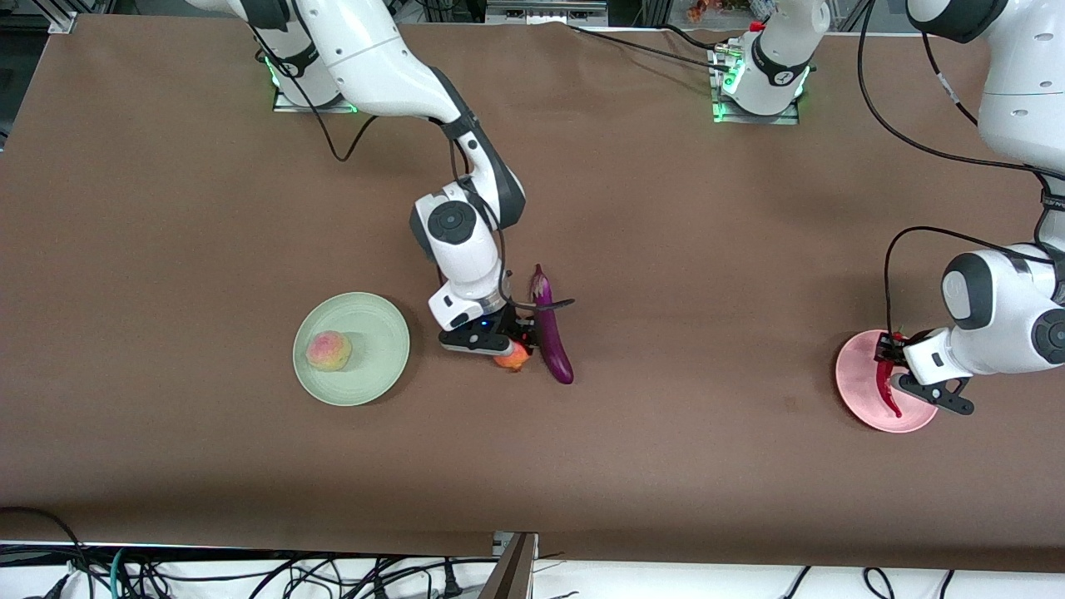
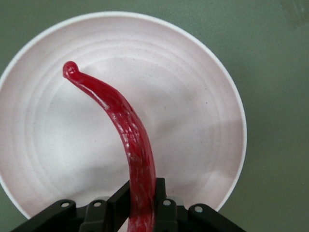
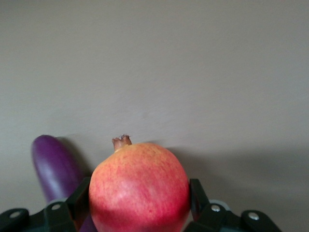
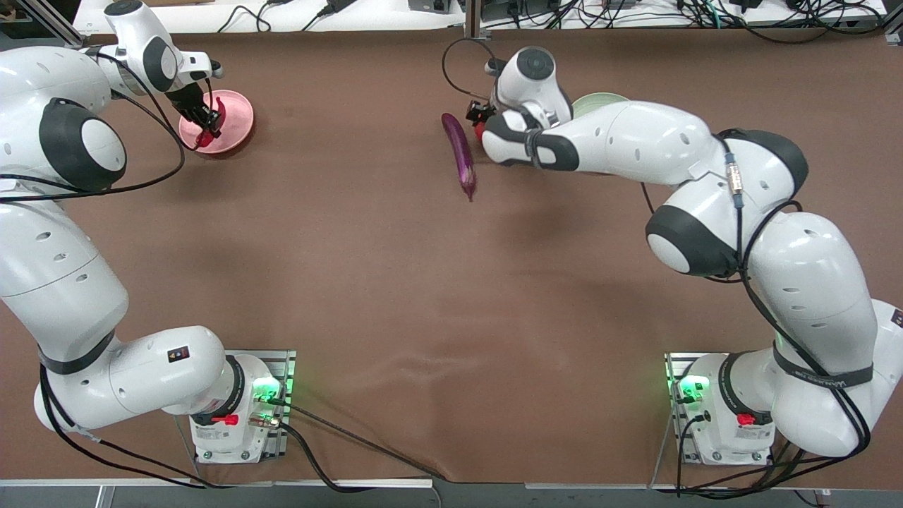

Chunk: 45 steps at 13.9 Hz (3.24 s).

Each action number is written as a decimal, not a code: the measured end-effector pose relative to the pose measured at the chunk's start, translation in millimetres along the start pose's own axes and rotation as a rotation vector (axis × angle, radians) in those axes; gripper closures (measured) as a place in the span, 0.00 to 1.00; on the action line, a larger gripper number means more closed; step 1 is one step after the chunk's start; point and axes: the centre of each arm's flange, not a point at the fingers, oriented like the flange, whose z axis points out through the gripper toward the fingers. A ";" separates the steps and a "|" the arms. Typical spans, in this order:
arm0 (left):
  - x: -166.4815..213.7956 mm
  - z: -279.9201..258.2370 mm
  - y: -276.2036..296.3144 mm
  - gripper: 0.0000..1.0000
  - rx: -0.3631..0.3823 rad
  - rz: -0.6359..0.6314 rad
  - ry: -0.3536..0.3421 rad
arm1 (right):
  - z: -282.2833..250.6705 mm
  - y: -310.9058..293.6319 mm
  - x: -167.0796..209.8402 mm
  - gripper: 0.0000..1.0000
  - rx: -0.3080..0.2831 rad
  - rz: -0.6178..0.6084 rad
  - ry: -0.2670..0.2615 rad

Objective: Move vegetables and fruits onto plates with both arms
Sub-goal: 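Release the chili on the pink plate while the right gripper carries the pomegranate, then place the pomegranate on the green plate while the left gripper reaches the eggplant, then grasp the purple eggplant with the left gripper while the right arm retracts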

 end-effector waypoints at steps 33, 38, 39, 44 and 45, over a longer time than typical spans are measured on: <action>177.8 -30.2 532.0 0.00 -0.285 -0.725 0.100 | -198.9 246.9 166.7 0.00 -0.236 -0.304 -0.343; 173.1 -4.6 556.3 0.00 -0.250 -0.740 0.081 | -289.8 284.4 177.6 0.00 -0.205 -0.381 -0.422; 172.9 -0.2 561.0 0.00 -0.253 -0.739 0.084 | -299.9 288.4 174.9 0.00 -0.197 -0.372 -0.441; 169.6 20.6 580.1 0.04 -0.251 -0.733 0.078 | -348.5 325.5 170.1 0.00 -0.116 -0.359 -0.467; 169.9 20.7 578.6 0.12 -0.249 -0.734 0.079 | -355.2 328.3 166.6 0.00 -0.130 -0.383 -0.471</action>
